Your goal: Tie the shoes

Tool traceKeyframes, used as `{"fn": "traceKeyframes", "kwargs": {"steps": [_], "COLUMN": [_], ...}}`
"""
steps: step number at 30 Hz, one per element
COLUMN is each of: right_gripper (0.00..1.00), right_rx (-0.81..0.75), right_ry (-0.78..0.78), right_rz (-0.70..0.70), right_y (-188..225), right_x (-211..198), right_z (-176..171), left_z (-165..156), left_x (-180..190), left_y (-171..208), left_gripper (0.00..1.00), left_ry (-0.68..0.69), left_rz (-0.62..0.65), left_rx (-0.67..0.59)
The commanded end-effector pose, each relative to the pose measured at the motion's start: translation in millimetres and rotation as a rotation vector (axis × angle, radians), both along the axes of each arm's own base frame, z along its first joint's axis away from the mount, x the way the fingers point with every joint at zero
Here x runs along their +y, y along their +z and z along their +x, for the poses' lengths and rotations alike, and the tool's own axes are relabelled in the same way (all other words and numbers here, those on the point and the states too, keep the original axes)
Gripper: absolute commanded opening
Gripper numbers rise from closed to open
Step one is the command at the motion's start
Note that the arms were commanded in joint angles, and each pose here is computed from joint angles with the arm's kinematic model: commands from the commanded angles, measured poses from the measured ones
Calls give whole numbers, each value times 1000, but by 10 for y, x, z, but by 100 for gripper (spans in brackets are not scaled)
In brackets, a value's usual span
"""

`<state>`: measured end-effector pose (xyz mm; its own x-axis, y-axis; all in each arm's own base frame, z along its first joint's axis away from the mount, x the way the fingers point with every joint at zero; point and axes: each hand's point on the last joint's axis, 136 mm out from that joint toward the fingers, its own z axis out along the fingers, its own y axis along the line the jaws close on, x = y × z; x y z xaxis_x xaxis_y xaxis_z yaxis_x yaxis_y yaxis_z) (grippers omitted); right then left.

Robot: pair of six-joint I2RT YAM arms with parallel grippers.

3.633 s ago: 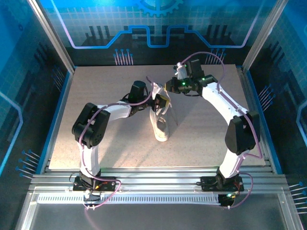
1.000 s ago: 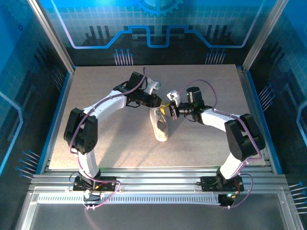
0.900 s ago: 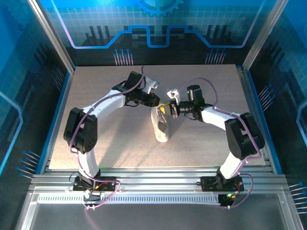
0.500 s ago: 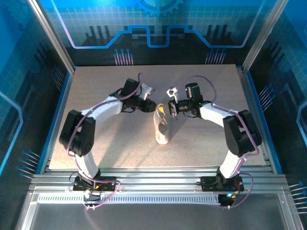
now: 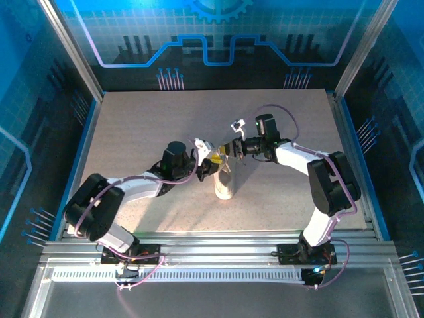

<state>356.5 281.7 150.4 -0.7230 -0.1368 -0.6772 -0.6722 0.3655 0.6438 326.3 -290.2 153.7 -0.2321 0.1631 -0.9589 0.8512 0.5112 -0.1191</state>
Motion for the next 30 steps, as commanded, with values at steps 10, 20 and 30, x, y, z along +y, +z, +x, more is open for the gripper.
{"fn": "traceKeyframes", "kwargs": {"steps": [10,20,30], "right_gripper": [0,0,0], "right_rx": [11,31,35], "right_ry": [-11,-9,-4], "right_rz": [2,1,32], "right_y": [28,-17,35], "right_x": [-21,-25,-5], "right_z": [-10,-7,5], "left_z": [286,336,401], "left_x": [-74,-21,-94], "left_y": [-3,-203,-198], "left_gripper": [15,17,28], "left_ry": [63,104,51], "left_rz": [-85,-82,-93], "left_rx": [-144,-101,-60]}}
